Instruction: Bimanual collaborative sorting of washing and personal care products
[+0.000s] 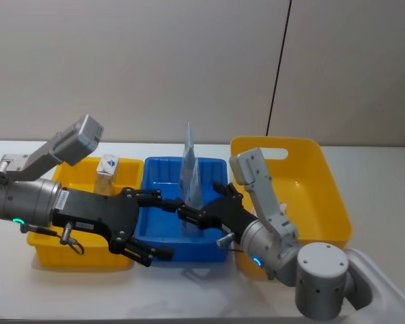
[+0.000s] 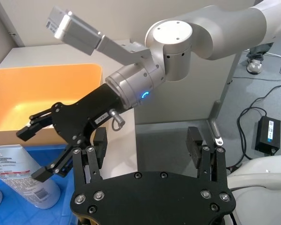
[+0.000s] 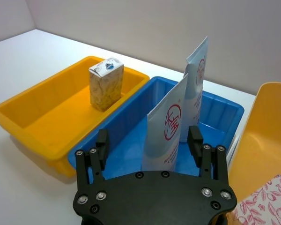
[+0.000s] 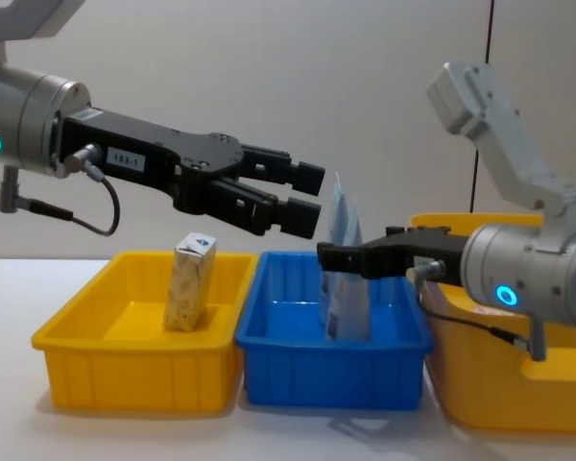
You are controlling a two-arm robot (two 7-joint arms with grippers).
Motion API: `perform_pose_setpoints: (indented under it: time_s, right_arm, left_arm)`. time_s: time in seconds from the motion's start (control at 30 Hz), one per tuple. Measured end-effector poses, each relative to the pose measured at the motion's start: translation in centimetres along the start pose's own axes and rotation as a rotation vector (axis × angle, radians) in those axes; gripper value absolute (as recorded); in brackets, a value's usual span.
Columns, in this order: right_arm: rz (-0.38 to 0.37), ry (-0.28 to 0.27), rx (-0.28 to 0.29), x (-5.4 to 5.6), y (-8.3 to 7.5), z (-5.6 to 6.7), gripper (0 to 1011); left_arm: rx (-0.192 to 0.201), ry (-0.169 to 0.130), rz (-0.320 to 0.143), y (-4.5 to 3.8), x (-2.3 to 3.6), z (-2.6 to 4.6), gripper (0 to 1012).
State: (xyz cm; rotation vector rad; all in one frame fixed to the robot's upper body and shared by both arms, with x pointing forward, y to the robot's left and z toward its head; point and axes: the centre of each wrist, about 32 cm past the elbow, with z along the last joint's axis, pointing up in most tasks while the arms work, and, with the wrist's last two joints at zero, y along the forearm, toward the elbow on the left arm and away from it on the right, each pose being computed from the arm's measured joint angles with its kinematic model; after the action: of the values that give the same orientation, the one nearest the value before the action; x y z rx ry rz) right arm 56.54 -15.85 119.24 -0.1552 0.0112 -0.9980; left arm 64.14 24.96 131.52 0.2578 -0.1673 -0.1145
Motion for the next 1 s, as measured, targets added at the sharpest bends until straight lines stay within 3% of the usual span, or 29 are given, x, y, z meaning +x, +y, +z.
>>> perform_pose_setpoints:
  time_s: [0.6,0.97,1.0]
  right_arm:
    - [-0.045,0.008,-0.002,0.0,2.3,0.2,997]
    - [-0.053,0.011,0.0,-0.1,2.9,0.3,730]
    - [-0.054,0.012,0.0,-0.1,2.9,0.4,670]
  left_arm:
    - [0.0,0.0,0.0,0.0,0.0,0.0,1001]
    - [0.0,0.0,0.0,0.0,0.0,0.0,1001]
    - [0.0,0.0,0.0,0.0,0.0,0.0,1001]
